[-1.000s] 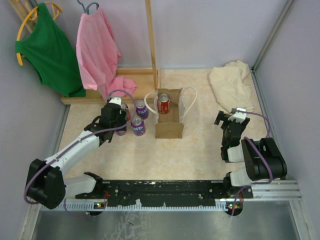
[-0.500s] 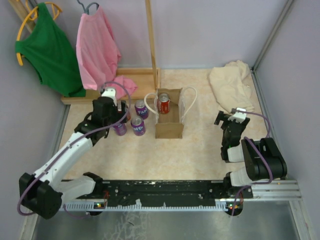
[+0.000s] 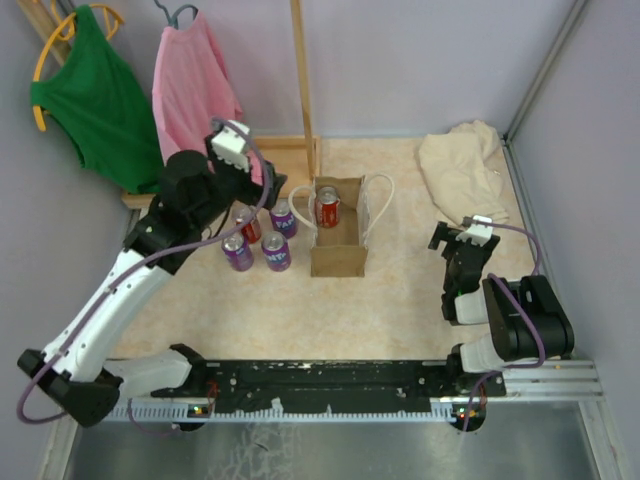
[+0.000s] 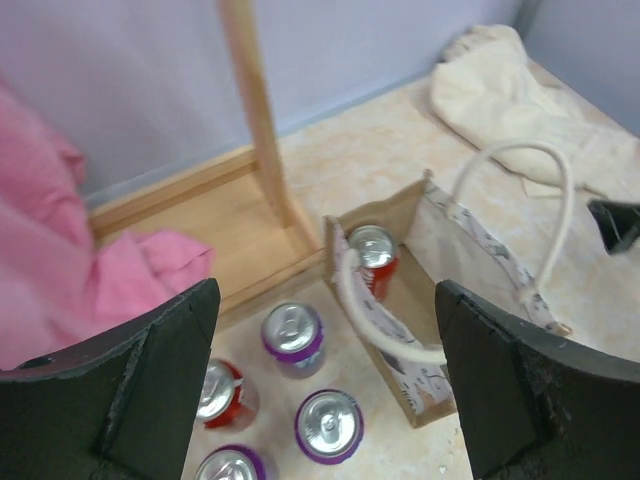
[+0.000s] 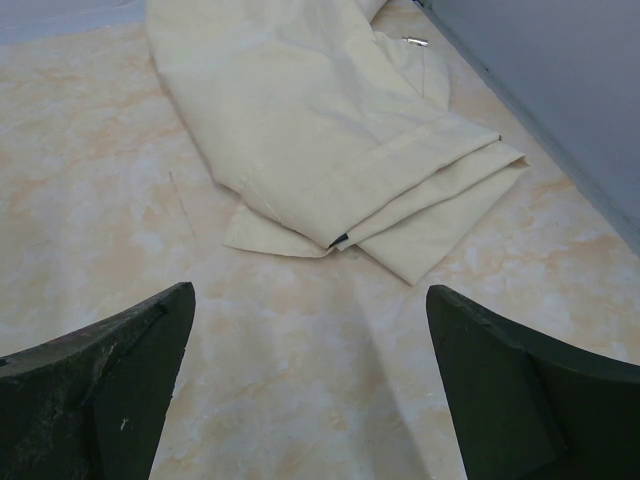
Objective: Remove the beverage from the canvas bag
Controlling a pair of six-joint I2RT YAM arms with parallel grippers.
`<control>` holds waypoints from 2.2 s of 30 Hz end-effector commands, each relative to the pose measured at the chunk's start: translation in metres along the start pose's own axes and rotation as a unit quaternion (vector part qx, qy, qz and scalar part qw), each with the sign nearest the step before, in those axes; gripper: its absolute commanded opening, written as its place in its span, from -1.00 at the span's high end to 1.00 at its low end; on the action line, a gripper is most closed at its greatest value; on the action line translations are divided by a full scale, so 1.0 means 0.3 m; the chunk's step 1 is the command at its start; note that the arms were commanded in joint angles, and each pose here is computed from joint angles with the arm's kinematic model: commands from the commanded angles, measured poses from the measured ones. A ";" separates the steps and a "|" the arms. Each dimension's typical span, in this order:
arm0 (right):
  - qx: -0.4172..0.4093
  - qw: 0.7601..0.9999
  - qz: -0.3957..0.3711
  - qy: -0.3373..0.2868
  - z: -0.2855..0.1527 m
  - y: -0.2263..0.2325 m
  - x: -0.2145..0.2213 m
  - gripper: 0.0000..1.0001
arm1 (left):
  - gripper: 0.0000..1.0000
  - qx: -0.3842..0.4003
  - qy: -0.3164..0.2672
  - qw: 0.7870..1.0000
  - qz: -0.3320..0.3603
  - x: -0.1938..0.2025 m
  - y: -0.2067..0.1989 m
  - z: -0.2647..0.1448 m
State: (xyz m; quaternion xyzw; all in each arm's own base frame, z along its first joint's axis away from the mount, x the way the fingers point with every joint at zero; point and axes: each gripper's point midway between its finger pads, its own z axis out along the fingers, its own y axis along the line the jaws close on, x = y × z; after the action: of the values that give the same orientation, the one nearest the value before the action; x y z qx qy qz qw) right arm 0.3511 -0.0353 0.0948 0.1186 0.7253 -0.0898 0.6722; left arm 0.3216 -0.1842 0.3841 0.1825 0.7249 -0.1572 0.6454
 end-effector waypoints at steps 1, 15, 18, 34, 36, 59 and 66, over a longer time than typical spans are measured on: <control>0.004 1.000 0.004 -0.025 0.012 0.005 -0.048 -0.98 | -0.87 0.088 0.012 0.994 0.067 -0.013 -0.165 0.075; 0.004 1.000 0.003 -0.025 0.012 0.005 -0.047 -0.98 | -0.58 0.211 0.175 0.944 0.181 0.193 -0.374 0.390; 0.003 1.000 0.004 -0.025 0.012 0.006 -0.047 -0.98 | -0.58 0.212 0.209 0.937 0.182 0.258 -0.382 0.447; 0.004 1.000 0.004 -0.025 0.013 0.005 -0.046 -0.98 | -0.55 0.162 0.305 0.922 0.178 0.516 -0.344 0.570; 0.004 1.000 0.004 -0.025 0.012 0.005 -0.047 -0.98 | -0.56 0.149 0.311 0.922 0.179 0.540 -0.331 0.581; 0.004 1.000 0.004 -0.025 0.012 0.005 -0.048 -0.98 | -0.58 0.084 0.333 0.919 0.196 0.685 -0.258 0.650; 0.004 1.000 0.003 -0.025 0.012 0.005 -0.046 -0.98 | -0.58 0.080 0.340 0.916 0.198 0.720 -0.255 0.658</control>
State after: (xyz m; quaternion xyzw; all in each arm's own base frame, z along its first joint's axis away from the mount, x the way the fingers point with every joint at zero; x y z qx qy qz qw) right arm 0.3511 -0.0353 0.0948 0.1186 0.7253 -0.0898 0.6722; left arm 0.4331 -0.3288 0.1593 0.4222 0.8295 -0.0174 0.3653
